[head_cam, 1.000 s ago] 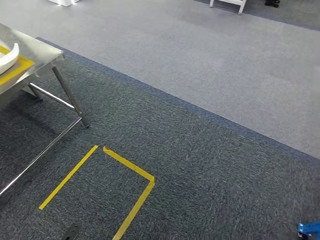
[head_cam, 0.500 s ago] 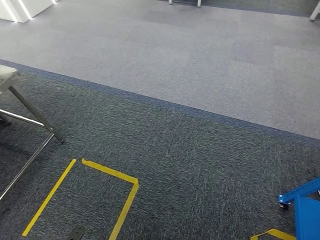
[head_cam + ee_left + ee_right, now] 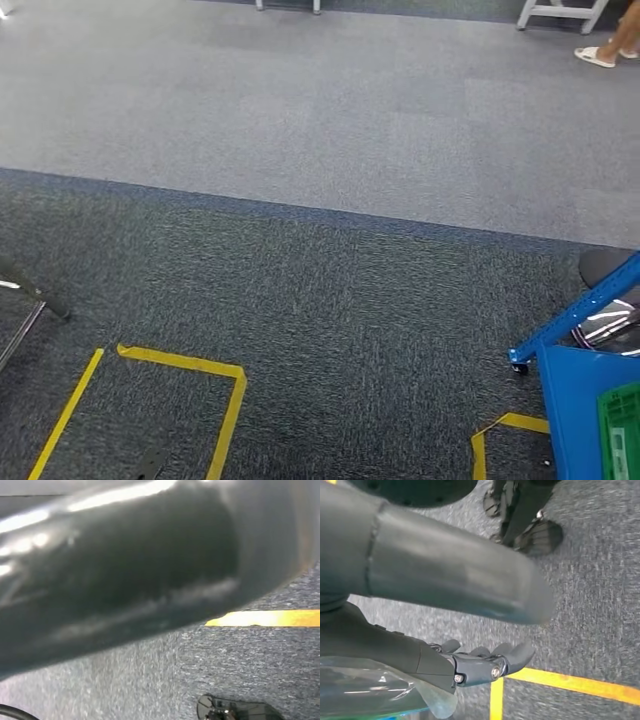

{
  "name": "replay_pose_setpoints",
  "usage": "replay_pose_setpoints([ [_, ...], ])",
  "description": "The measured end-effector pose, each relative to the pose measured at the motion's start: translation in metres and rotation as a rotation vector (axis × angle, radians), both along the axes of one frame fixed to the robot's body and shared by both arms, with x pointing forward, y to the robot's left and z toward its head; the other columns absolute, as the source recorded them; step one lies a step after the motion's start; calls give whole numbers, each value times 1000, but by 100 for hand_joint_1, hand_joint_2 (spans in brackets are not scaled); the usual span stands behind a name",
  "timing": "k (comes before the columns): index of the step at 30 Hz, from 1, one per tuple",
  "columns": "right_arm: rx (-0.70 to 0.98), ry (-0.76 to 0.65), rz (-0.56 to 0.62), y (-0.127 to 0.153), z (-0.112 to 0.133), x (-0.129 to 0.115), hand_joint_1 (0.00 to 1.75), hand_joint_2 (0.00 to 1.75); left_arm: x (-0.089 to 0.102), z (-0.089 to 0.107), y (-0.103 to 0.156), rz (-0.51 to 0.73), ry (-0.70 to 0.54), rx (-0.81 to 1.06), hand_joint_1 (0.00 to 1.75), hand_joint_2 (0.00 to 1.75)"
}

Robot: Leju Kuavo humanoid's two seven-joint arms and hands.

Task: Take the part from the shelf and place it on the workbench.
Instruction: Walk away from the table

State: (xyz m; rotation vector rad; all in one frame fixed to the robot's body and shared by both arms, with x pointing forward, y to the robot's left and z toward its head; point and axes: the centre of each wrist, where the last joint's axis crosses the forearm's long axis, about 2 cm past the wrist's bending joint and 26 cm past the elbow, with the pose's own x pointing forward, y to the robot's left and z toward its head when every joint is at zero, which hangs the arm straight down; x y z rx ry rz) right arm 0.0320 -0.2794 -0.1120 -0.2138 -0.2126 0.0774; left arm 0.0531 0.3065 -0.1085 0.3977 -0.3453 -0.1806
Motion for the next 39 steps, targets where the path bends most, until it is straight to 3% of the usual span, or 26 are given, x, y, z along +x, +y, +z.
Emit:
replay_pose_setpoints([
  [39,-32,12,-1,-2,1,4,0,0,-1,0,-1,4,5,9,0,0],
])
